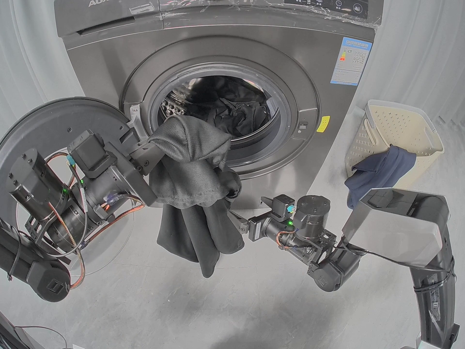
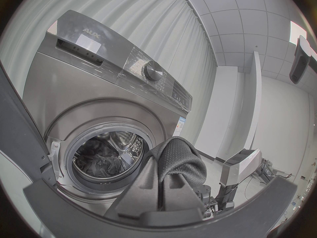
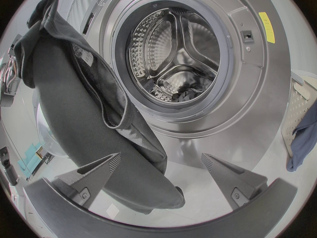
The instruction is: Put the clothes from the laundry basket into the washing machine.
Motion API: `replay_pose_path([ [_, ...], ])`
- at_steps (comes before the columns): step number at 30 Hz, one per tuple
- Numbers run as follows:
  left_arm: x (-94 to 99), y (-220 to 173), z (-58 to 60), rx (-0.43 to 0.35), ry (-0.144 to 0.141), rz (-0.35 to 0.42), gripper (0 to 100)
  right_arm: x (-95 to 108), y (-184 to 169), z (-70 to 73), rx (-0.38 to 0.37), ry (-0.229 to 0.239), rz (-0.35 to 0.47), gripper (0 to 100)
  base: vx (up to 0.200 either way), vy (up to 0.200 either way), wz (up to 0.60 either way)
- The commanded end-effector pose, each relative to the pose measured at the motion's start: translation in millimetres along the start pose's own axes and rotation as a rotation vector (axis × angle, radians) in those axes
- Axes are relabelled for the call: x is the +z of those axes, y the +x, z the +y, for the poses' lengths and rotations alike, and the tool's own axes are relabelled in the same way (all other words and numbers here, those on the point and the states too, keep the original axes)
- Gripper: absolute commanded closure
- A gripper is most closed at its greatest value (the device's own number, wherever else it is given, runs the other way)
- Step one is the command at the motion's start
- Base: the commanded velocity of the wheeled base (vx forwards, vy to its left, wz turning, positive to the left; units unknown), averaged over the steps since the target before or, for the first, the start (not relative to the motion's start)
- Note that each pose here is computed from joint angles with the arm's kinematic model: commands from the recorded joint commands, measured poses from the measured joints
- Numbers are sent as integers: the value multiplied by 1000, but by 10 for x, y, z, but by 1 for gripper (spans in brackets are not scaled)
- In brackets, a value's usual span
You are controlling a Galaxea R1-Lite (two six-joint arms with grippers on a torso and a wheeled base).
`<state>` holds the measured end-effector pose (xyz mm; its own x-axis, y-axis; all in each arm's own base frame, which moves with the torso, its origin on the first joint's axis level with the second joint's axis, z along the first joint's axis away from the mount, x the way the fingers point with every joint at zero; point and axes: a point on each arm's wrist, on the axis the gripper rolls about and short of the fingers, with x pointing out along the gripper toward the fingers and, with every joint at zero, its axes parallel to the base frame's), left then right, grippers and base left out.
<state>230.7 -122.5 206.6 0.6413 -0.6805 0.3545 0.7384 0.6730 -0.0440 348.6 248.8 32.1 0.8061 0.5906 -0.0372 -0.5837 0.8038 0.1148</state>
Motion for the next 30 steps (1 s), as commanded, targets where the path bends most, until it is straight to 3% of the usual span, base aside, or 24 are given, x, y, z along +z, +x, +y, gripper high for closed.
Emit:
replay_pose_path([
  [1, -15, 0, 3, 2, -2, 5, 100, -134, 132, -15, 0, -1, -2, 0, 0, 0, 0],
  [12, -25, 3, -24, -8, -5, 8, 100, 14, 305, -128, -24, -15, -55, 0, 0, 0, 0],
  [16, -24, 2, -20, -6, -6, 8, 100, 28, 330, -28, -4, -16, -66, 0, 0, 0, 0],
  [23, -58, 12, -15, -6, -9, 18, 100, -9, 307, 296, 73, -19, -65, 0, 0, 0, 0],
  [26, -63, 14, -14, -4, -9, 19, 100, 44, 357, 311, 74, -22, -87, 0, 0, 0, 0],
  [30, -54, 20, -9, -3, -10, 15, 100, 98, 539, 215, 58, -21, -159, 0, 0, 0, 0],
])
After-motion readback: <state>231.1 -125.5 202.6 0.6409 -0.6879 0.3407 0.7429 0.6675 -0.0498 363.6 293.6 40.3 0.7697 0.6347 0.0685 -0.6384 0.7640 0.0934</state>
